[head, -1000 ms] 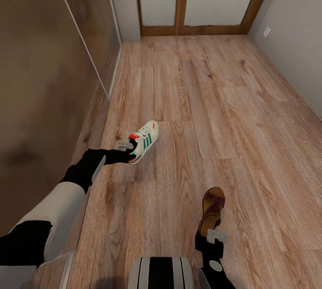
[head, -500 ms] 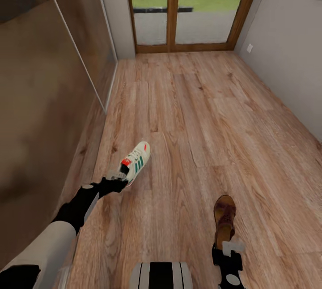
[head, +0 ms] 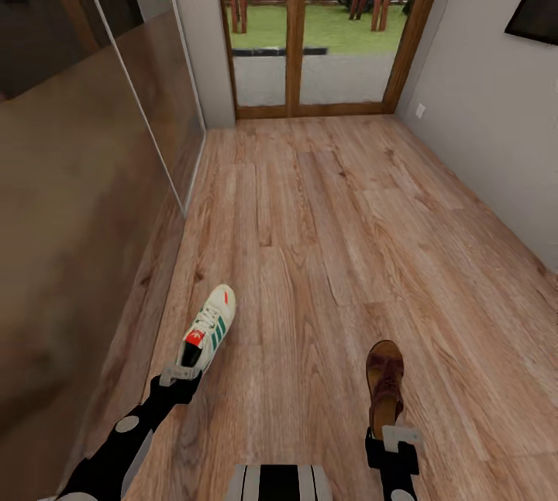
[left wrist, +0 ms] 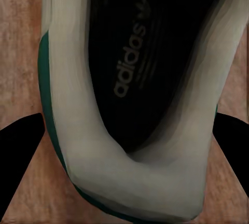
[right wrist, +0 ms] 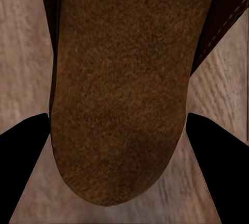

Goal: Pick up the two gym shoes and the two sandals from the corridor floor and place them onto the hallstand (shoe rack) in the corridor, making sure they are on the rack and not on the floor. Arrange them so the two gym shoes are next to each other and the two sandals are next to each other.

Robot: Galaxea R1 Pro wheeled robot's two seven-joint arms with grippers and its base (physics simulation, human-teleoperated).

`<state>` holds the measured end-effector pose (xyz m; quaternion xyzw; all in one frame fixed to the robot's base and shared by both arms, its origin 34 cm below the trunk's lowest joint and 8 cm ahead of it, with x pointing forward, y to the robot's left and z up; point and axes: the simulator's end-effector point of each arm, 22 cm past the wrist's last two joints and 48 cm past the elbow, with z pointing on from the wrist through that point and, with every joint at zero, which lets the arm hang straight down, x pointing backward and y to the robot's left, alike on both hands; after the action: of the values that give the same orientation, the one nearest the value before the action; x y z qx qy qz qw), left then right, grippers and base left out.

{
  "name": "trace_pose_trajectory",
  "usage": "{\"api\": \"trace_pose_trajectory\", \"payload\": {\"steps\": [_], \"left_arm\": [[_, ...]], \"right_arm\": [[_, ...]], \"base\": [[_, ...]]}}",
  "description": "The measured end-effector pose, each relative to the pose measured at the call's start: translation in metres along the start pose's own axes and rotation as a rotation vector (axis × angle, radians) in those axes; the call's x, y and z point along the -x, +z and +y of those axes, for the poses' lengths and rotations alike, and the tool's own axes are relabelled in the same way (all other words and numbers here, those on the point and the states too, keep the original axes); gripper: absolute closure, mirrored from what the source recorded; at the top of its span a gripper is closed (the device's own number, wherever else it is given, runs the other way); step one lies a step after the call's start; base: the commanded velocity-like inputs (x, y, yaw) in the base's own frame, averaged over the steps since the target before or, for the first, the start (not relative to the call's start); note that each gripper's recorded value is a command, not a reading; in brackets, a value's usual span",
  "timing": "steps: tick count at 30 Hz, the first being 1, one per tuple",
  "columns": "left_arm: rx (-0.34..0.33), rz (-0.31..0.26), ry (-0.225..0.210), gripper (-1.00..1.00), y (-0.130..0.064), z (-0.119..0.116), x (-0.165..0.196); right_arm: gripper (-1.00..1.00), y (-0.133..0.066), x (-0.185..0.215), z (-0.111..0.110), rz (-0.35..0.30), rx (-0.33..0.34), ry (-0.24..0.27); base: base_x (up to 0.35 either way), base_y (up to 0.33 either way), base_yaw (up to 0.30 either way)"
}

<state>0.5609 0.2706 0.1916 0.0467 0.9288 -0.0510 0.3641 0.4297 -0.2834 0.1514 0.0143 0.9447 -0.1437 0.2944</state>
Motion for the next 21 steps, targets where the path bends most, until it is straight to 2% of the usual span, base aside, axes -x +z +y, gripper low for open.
{"api": "trace_pose_trajectory", "payload": {"steps": [7, 11, 12, 16, 21], "left_arm": [[0.039, -0.014, 0.002, 1.00, -0.025, 0.002, -0.021], [0.059, -0.043, 0.010, 1.00, -0.041, 0.004, -0.029], [0.067, -0.043, 0.011, 1.00, -0.046, 0.005, -0.035], [0.092, -0.047, 0.004, 1.00, -0.053, 0.008, -0.038], [0.102, -0.068, 0.002, 1.00, -0.058, 0.008, -0.033]], "right_arm": [[1.00, -0.003, 0.015, -0.008, -0.032, -0.010, 0.004], [1.00, -0.007, 0.022, -0.028, -0.086, -0.028, 0.007], [1.00, -0.011, 0.011, -0.034, -0.096, -0.031, 0.009], [1.00, -0.019, 0.013, -0.040, -0.154, -0.031, 0.022], [1.00, -0.025, 0.013, -0.043, -0.178, -0.032, 0.030]], "base": [[0.000, 0.000, -0.066], [0.000, 0.000, -0.068], [0.000, 0.000, -0.069], [0.000, 0.000, -0.069], [0.000, 0.000, -0.069]]}}
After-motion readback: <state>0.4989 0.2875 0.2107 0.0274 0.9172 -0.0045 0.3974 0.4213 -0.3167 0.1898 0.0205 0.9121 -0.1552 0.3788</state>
